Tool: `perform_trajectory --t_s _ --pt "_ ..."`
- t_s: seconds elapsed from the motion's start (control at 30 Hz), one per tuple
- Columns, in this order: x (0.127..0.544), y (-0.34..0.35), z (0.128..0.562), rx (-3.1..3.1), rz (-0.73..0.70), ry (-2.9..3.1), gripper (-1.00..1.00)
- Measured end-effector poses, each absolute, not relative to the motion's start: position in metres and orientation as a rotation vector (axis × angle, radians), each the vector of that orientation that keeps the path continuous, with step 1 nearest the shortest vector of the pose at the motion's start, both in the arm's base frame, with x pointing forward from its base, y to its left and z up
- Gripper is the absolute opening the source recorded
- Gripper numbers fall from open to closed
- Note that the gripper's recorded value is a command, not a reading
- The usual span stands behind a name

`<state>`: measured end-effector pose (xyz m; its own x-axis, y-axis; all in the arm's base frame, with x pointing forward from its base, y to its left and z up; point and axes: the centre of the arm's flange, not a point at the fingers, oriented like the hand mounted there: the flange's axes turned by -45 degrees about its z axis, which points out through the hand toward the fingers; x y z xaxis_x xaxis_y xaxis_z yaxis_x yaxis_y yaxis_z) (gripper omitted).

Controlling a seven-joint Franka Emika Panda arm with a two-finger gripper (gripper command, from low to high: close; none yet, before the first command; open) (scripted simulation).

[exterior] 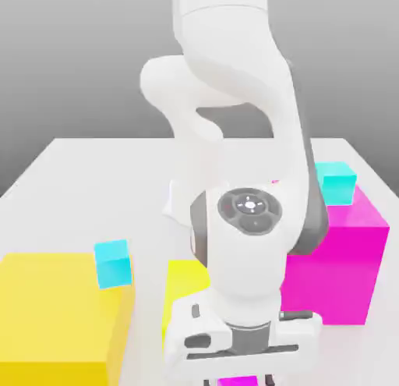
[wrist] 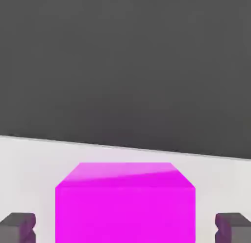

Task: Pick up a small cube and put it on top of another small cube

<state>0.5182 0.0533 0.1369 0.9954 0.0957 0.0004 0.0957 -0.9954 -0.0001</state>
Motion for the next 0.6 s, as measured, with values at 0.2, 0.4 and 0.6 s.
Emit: perform_trajectory --t_s 0.2,0.4,0.6 --pt "0.519 0.054 0.157 -3.138 0.0 -0.151 -1.0" --pt "0.505 0.015 0.228 -3.134 0.0 0.106 -1.0" --pt "0.465 -0.064 0.285 -3.064 0.0 0.63 -1.0"
